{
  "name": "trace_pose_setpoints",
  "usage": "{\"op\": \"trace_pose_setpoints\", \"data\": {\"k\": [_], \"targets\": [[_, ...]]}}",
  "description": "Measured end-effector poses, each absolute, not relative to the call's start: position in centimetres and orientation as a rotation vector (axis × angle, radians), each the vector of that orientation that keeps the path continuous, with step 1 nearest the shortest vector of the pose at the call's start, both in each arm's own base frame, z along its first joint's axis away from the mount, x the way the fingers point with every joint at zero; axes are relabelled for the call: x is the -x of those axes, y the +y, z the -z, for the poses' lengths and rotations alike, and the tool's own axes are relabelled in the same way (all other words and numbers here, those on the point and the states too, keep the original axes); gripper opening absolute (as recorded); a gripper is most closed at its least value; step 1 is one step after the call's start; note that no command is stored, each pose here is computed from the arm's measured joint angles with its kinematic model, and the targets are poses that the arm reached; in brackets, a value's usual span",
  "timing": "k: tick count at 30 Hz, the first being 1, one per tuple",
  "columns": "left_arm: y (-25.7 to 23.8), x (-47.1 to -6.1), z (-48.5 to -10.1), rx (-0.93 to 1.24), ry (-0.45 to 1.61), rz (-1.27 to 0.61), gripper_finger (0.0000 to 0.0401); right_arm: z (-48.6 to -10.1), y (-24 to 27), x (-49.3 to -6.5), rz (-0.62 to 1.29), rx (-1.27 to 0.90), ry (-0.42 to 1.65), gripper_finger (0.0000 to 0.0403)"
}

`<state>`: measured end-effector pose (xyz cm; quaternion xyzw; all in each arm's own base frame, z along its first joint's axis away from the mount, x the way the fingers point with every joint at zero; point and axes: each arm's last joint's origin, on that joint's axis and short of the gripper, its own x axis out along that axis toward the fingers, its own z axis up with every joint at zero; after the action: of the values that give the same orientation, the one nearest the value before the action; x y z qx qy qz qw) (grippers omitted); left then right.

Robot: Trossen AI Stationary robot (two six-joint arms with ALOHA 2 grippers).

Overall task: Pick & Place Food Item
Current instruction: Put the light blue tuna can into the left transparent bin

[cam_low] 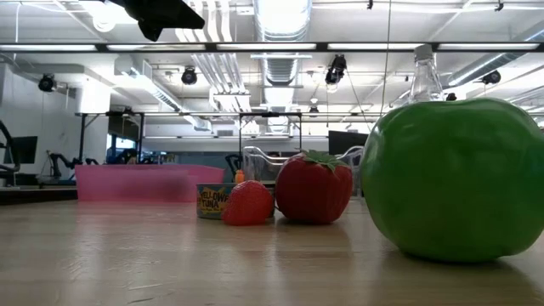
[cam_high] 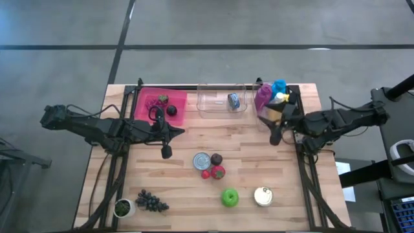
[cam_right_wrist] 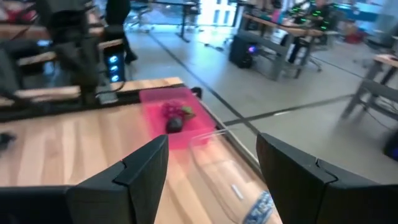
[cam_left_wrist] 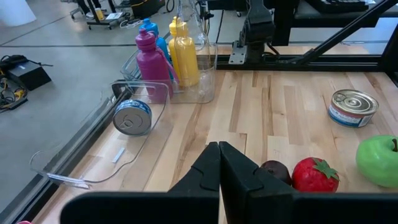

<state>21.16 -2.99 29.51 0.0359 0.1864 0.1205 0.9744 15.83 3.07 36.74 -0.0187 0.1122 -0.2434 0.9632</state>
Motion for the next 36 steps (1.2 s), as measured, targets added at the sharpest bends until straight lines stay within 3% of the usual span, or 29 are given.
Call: {"op": "trace_pose_setpoints", "data": {"k": [14,25,36], "targets": [[-3.0,-21.2,-29.5,-0.071,0.376,-0.243,0.0001,-33.5,7.8,-19.4,0.199,0.164,0.409,0.0233],[-3.1,-21.0,-29.1,0.136,0.407,-0.224,0.0001,-30.7,9.6,-22.1,0.074,0.169,0.539,0.0233],[-3.9,-24.0,-25.2,-0.076,0.576,-0.138,0.0001,-29.9,10.0,-22.9,0.059,0.179,0.562,0.0233]]}}
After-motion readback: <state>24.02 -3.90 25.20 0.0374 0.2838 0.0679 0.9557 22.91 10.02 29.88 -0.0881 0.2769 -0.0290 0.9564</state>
